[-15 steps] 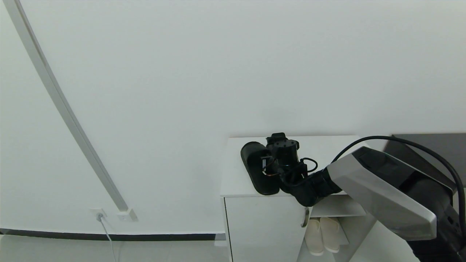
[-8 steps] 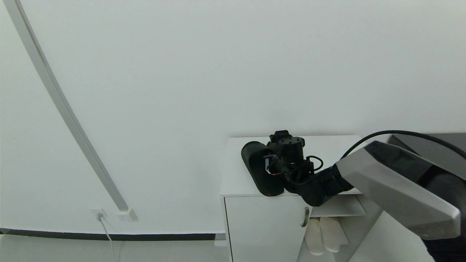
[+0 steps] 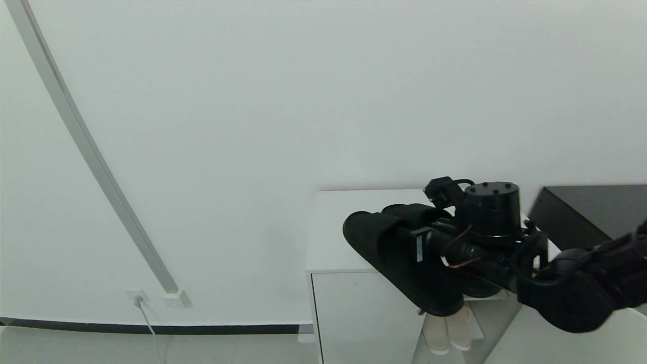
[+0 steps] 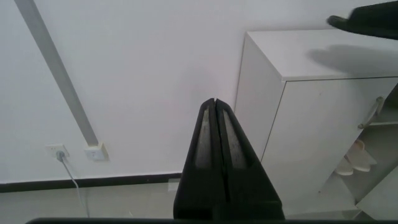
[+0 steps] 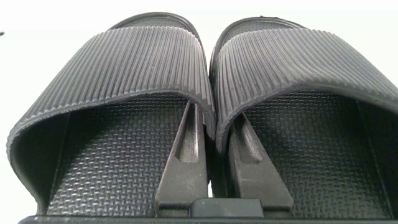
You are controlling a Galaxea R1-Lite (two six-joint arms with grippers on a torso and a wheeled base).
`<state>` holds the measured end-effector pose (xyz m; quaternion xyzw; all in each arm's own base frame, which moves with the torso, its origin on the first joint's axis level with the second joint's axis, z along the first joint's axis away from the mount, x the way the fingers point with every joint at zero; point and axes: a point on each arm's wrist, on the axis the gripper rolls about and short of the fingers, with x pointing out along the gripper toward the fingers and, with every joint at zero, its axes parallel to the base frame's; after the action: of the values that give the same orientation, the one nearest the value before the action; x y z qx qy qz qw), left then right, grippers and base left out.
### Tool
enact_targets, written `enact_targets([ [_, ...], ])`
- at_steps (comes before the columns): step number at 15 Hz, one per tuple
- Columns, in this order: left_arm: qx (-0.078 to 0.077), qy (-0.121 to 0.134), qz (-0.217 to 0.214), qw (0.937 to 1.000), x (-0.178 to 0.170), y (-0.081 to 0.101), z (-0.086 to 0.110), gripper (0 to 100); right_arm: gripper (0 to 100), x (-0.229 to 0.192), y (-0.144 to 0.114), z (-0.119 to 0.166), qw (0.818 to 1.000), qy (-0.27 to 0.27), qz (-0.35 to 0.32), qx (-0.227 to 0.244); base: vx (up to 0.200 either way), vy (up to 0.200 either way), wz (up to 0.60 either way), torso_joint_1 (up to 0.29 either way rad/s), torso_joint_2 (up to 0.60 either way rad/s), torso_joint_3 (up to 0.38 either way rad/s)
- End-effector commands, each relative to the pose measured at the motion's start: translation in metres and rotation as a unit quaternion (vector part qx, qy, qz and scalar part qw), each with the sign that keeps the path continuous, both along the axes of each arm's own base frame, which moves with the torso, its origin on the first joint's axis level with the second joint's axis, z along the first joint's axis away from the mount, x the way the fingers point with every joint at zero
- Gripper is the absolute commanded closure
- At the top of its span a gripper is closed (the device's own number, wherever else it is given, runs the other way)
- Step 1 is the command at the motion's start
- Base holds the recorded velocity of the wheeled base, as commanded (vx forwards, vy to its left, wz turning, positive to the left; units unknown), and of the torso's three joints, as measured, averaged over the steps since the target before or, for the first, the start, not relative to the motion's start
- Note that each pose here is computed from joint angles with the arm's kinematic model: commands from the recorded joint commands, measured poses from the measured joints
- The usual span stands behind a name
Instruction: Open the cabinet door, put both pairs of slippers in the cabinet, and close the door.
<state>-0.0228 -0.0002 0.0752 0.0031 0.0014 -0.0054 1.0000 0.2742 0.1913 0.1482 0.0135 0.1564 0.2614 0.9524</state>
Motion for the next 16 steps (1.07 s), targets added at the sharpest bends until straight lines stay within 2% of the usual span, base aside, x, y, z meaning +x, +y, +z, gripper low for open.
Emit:
enact_targets([
  [1, 0.000, 0.001, 0.000, 1.0000, 0.000, 0.000, 0.000, 100, 100, -0.039, -0.021, 0.024, 0.999, -0.020, 0.020, 0.018, 0.000, 0.000, 0.00, 0.000, 0.00, 0.000],
  [10, -0.001, 0.001, 0.000, 1.0000, 0.000, 0.000, 0.000, 100, 100, -0.052, -0.009, 0.022, 0.999, -0.016, 0.045, 0.018, 0.000, 0.000, 0.00, 0.000, 0.00, 0.000],
  [16, -0.001, 0.000, 0.000, 1.0000, 0.000, 0.000, 0.000, 100, 100, -0.054, -0.010, 0.022, 0.999, -0.017, 0.046, 0.018, -0.200, 0.000, 0.00, 0.001, 0.00, 0.002],
])
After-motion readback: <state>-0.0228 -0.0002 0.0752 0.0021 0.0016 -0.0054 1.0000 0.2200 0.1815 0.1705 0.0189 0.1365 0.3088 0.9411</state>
